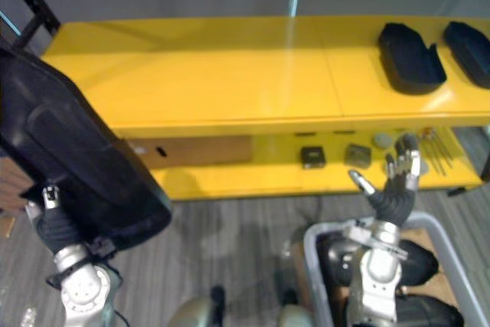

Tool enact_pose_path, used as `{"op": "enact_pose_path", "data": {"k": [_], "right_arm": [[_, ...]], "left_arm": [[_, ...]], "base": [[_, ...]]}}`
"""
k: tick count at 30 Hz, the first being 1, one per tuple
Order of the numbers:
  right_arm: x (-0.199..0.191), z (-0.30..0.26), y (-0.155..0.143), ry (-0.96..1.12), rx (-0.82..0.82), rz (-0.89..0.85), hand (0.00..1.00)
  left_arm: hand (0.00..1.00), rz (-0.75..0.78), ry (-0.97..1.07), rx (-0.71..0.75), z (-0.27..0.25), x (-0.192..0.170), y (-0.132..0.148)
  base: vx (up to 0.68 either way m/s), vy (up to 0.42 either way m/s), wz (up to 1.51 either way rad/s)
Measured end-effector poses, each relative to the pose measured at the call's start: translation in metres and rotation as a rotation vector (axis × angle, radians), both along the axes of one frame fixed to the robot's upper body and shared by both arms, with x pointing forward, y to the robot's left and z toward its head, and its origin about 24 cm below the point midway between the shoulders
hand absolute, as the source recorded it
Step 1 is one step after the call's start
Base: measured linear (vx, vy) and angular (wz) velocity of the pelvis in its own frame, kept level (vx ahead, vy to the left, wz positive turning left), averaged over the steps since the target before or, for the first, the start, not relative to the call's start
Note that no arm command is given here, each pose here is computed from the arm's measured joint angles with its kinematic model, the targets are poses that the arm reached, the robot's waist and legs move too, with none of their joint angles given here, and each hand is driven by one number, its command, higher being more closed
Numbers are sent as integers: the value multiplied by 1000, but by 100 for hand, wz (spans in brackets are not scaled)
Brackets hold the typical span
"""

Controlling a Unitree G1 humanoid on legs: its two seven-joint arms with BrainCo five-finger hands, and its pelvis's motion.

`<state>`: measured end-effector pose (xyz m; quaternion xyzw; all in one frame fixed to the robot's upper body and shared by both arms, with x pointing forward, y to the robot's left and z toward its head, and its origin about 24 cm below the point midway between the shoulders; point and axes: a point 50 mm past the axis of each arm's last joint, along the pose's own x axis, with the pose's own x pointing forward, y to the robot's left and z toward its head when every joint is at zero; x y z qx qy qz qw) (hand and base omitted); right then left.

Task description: Walk over and take plastic housings, then place them on the shelf

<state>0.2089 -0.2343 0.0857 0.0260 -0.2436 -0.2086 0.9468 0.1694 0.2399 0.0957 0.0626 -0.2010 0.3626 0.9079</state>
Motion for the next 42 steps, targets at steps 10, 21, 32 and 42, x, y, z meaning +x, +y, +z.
{"op": "enact_pose_path", "data": {"k": [10,21,32,42], "right_arm": [[1,-2,1,9,8,-1,0],[4,-8,0,59,24,-1,0],[-12,-32,-4,162,62,-57,0],[-10,-7,-38,104,-71,-154,0]], "left_arm": [[100,-41,-116,90,23,1,-6],[100,-31,-88,73,18,-5,-5],[100,-51,-79,98,23,0,3],[100,-122,-105,60,23,13,-13]], "base": [[4,27,-1],[-37,-2,-12],[15,0,18],[197,-148,20]]}}
